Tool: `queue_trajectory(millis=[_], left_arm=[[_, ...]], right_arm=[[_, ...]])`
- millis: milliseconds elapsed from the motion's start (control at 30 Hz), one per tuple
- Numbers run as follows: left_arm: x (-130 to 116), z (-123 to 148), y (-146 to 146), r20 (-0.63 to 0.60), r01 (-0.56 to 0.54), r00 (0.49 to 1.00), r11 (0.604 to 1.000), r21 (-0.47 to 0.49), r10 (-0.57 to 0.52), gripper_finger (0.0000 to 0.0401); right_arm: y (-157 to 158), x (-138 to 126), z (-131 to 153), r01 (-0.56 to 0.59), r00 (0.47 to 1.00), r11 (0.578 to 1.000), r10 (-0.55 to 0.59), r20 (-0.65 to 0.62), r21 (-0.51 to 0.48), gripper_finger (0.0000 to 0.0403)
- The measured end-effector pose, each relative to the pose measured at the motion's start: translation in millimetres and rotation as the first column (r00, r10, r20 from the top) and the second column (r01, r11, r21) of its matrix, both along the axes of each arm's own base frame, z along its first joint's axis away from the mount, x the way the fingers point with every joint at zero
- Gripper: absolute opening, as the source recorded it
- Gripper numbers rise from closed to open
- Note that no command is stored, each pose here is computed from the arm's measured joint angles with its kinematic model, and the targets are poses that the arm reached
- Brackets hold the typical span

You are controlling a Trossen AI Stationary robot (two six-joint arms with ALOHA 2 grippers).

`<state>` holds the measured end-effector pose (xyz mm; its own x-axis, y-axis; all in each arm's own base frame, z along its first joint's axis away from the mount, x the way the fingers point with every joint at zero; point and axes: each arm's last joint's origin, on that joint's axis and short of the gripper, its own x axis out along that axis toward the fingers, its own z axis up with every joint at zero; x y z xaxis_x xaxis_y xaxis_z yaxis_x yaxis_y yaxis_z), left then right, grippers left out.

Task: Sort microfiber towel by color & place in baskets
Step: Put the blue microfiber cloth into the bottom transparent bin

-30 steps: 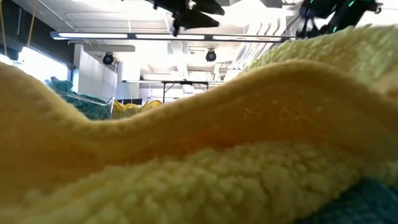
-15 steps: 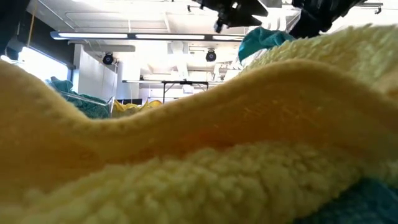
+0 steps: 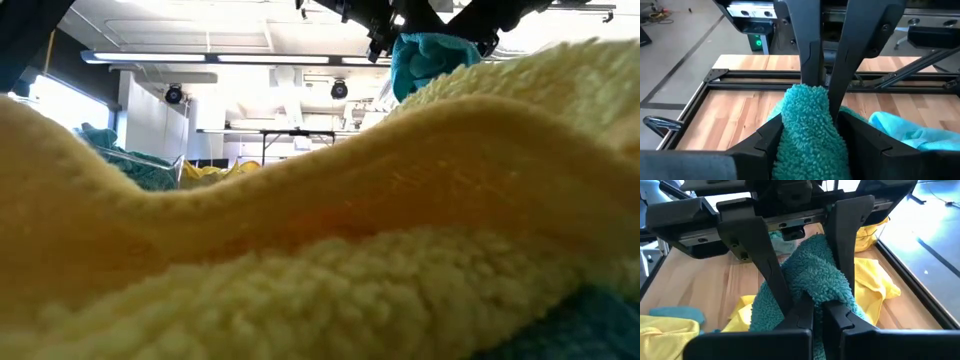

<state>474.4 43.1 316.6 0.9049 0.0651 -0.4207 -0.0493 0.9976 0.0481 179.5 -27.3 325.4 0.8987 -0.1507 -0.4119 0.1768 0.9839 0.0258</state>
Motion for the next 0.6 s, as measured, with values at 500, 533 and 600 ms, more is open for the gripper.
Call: queue_trajectory(millis=[500, 533, 600], left_arm=[[-4, -6, -1, -0.083, -0.067, 0.995, 0.996, -0.050, 0.063, 0.0026], [-6, -4, -1, -0.088, -0.075, 0.994, 0.995, -0.061, 0.069, 0.0017], [-13, -4, -2, -0.141, -0.096, 0.987, 0.992, -0.080, 0.084, 0.0016]], right_arm=[[0, 1, 1, -0.004, 1.000, 1.000, 0.004, 0.008, -0.015, 0.0028], [0, 1, 0, -0.002, 1.000, 1.000, 0.002, 0.005, -0.010, 0.0034], [0, 0, 0, 0.010, 1.000, 1.000, -0.010, 0.000, 0.001, 0.0047]])
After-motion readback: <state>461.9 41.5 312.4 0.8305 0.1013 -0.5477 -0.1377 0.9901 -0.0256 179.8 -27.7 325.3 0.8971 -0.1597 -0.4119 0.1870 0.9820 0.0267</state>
